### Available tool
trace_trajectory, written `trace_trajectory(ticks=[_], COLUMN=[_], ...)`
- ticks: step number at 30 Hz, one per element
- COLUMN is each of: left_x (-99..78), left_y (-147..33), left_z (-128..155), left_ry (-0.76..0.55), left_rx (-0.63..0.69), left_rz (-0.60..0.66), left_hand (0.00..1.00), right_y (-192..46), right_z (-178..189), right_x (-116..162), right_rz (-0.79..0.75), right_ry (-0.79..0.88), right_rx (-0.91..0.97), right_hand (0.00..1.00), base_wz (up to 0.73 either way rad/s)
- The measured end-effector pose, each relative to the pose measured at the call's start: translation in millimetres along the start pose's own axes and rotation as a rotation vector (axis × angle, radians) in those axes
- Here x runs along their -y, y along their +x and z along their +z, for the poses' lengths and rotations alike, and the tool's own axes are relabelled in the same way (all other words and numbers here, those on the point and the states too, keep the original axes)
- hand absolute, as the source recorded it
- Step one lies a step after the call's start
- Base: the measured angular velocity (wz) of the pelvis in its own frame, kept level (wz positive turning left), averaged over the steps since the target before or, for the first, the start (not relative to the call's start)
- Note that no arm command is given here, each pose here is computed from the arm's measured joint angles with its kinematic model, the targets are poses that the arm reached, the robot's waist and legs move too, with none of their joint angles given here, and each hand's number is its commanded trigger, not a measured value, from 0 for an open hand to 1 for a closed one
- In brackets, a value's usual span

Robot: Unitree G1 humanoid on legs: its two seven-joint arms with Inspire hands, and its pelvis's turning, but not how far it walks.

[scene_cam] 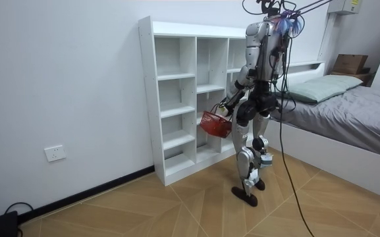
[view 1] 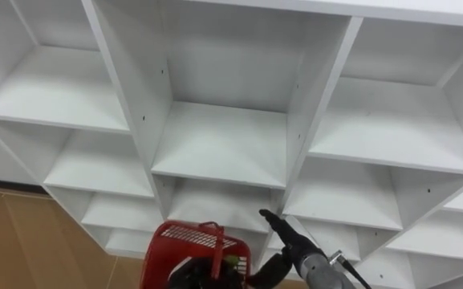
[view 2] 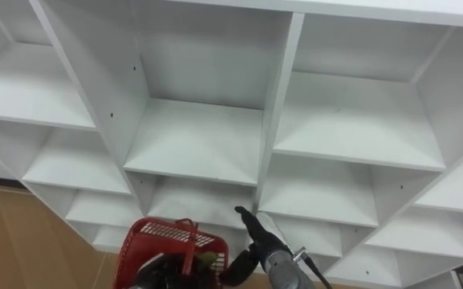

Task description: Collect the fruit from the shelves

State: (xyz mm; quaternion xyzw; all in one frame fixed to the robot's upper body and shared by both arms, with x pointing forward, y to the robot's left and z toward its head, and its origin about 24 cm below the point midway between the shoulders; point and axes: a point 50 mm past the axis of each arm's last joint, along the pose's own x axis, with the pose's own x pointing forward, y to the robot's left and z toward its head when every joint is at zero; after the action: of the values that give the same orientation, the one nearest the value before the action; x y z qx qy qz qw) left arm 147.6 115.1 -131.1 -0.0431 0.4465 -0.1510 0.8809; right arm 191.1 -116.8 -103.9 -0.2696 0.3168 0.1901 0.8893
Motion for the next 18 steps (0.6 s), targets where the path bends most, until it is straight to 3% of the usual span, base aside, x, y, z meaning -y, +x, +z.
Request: trace_trajectory(ticks=[7,18], left_x=[-15.7,-56.7], left_y=[-4.7,-28.5], left_z=[-3.5,-42.2], left_ry=[-0.026,-0.124], left_rx=[-0.003,-0.082], left_rz=[0.07,0.276], left_hand=[1.0,1.0], right_y=[-2.4,-27.7], right_z=[-4.0,-61.9], right_x=[13.8,22.1], right_rz=[-0.037,-0.149], right_ry=[0.046,0.217], right_rx=[0.031,-0.099], right_hand=[0.0,0.0], base_wz=[0.0,-0.03])
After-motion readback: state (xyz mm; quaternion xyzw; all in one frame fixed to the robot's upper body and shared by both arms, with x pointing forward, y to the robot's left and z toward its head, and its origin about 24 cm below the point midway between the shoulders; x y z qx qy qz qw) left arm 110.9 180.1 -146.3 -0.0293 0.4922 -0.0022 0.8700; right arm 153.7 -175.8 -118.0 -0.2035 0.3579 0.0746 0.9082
